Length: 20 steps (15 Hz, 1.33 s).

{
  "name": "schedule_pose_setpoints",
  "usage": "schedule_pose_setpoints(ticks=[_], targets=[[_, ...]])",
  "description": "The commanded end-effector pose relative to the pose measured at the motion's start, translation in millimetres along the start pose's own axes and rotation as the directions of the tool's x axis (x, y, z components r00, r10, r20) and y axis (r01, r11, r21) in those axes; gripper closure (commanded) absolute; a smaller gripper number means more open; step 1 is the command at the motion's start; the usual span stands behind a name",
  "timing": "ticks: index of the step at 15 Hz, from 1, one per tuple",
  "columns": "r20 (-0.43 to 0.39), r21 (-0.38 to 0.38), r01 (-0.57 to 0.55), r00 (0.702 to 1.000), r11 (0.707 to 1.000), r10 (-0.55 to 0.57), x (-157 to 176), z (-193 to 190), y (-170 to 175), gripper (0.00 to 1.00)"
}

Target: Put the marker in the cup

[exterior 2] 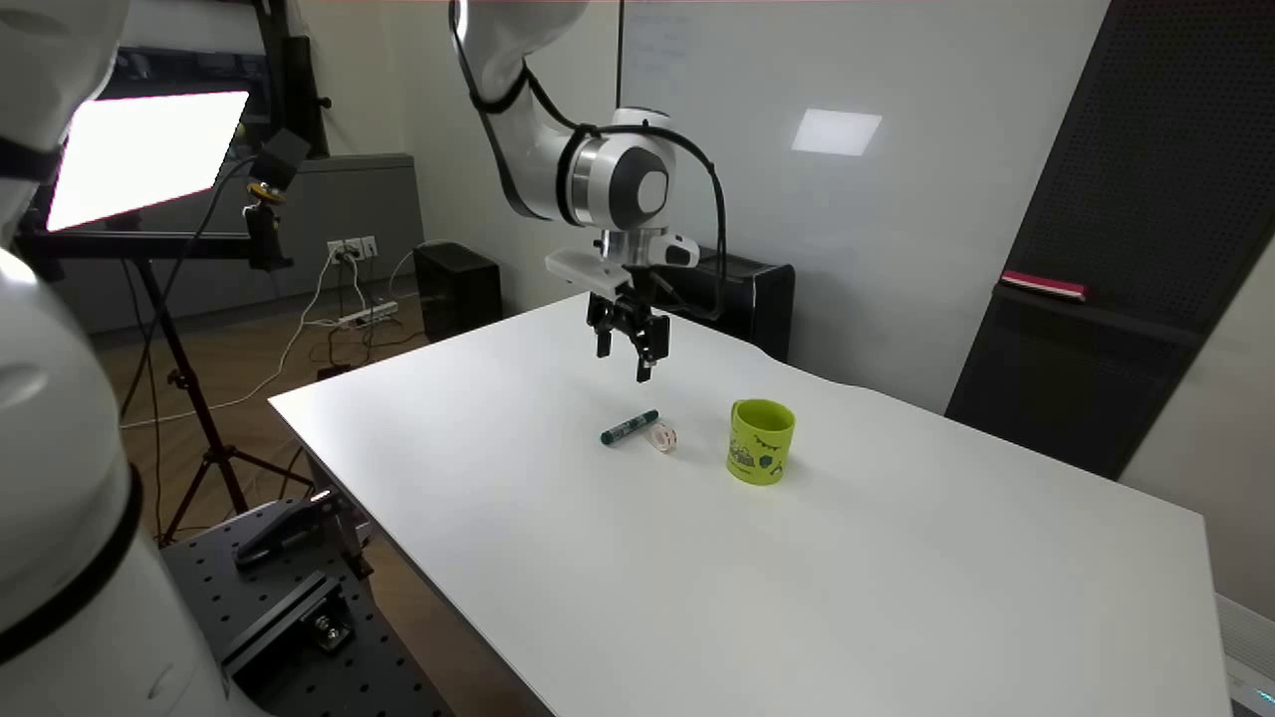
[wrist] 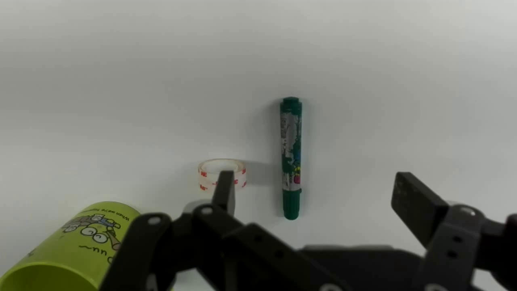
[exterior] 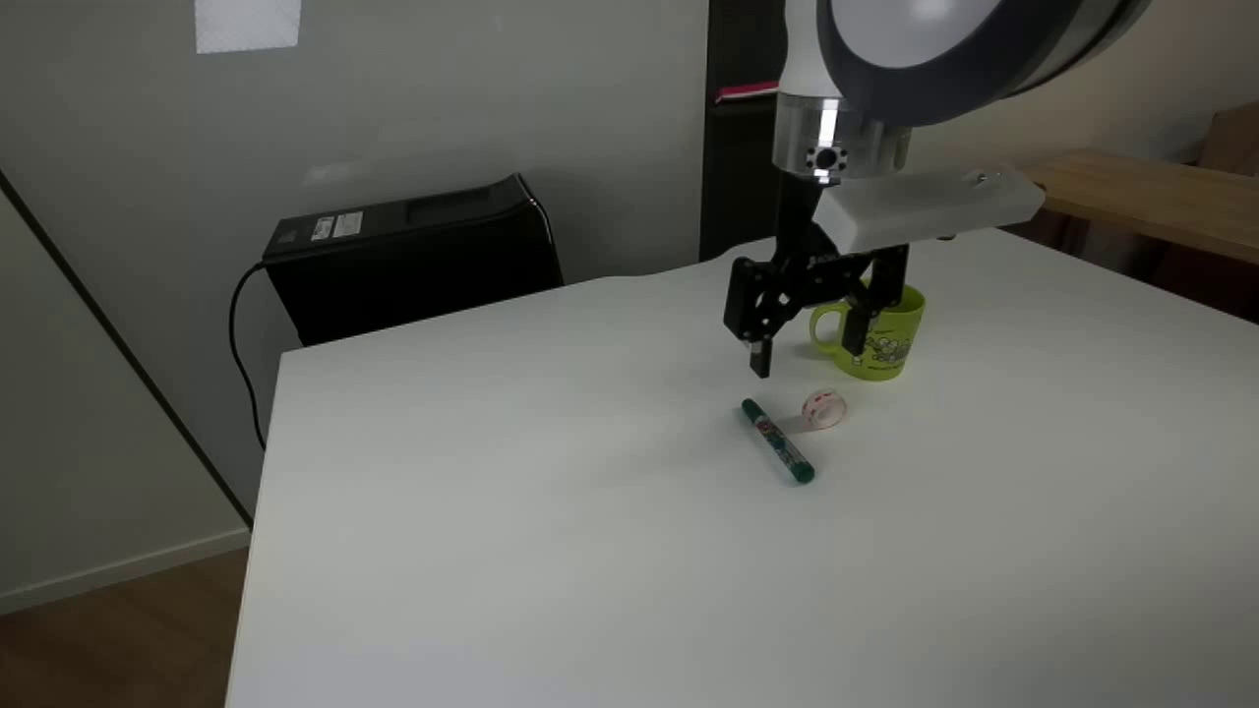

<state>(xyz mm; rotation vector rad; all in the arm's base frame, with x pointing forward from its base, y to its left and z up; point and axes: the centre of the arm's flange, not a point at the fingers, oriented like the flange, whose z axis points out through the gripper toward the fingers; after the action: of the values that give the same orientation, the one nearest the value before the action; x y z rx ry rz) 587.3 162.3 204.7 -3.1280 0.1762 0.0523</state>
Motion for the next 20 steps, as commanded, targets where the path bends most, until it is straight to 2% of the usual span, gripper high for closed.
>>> schedule_pose_setpoints(ticks=[1,12,18,20], targets=[[0.010,-0.004,-0.006,1.000,1.000,0.007,1.1,3.1,0.5,0.00],[0.055,-0.005,-0.049,0.997,0.999,0.049,9.3,47.6,5.4,0.00],[0.004,-0.010,-0.025,1.000,1.000,0.025,12.8,75.3,-10.1,0.00],[-0.028,0.016,-0.017,0.999,1.000,0.018,11.5,77.5,-14.8,0.00]])
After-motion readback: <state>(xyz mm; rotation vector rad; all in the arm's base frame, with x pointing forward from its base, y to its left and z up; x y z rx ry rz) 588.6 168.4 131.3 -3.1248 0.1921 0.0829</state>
